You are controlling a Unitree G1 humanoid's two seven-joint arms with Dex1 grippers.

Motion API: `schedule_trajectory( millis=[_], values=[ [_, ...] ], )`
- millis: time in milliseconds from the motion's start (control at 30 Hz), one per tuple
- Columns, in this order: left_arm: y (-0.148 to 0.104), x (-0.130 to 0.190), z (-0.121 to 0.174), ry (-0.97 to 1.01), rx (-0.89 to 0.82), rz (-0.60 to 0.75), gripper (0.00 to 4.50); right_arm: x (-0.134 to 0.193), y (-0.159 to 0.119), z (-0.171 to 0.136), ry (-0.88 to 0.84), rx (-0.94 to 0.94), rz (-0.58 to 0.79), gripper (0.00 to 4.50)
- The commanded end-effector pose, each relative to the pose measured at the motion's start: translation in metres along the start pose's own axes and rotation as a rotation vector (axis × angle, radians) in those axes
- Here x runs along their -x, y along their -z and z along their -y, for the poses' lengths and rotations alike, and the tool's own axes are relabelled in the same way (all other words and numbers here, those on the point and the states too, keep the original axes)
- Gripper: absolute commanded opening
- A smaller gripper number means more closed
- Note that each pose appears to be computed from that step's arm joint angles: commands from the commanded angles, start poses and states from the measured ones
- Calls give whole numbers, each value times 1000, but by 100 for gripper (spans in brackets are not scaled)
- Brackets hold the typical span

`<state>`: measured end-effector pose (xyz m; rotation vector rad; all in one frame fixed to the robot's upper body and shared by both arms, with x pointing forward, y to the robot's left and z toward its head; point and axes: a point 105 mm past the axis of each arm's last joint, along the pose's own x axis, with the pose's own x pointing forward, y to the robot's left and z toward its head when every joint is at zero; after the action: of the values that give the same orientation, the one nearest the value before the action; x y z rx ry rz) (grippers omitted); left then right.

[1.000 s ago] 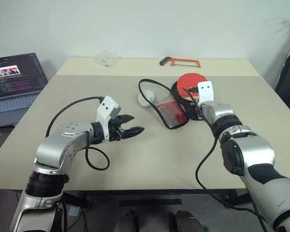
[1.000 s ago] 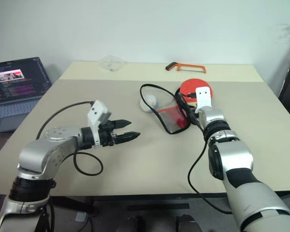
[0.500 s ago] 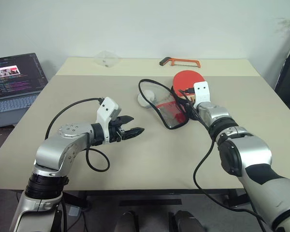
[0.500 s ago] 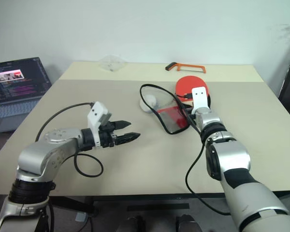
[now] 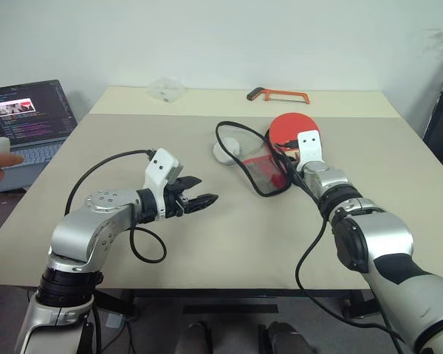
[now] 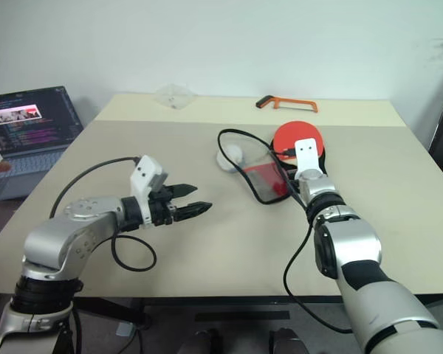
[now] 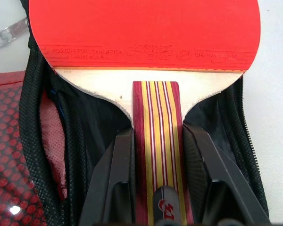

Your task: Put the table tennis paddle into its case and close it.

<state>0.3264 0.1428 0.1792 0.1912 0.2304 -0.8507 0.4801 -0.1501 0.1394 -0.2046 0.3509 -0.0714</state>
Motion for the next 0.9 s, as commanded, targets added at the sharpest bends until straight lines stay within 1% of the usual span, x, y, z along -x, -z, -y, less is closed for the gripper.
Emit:
schedule_trajectory(
  millis=[33, 100, 133, 233, 267, 367, 467, 733, 767, 833, 900],
  values=[
    [-16, 3, 4, 10, -49, 45, 364, 0, -9, 14, 44, -2, 33, 103],
    [-16, 2, 5, 11, -49, 46, 364, 0, -7, 15, 45, -12, 24, 175],
    [-16, 2, 5, 13, -50, 46, 364, 0, -6, 15, 46, -15, 22, 201],
    [-17, 2, 5, 14, -51, 47, 364, 0, -6, 15, 44, -12, 23, 301],
    [-17, 2, 5, 14, -51, 47, 364, 0, -6, 14, 43, -11, 24, 346],
    [-17, 1, 5, 14, -51, 48, 364, 0, -10, 15, 44, -12, 34, 444],
    [-17, 1, 6, 16, -50, 48, 364, 1, -18, 16, 44, -19, 55, 444],
    [-16, -7, -1, -7, -29, 59, 364, 10, -60, 26, -40, -35, 142, 444],
    [-16, -10, -2, -13, -25, 63, 364, 12, -66, 27, -67, -27, 157, 444],
    [-19, -17, -5, -17, -11, 78, 364, 20, -83, 29, -183, -23, 224, 444],
    [-21, -25, -6, -14, -7, 81, 364, 30, -87, 39, -277, -13, 245, 444]
  ],
)
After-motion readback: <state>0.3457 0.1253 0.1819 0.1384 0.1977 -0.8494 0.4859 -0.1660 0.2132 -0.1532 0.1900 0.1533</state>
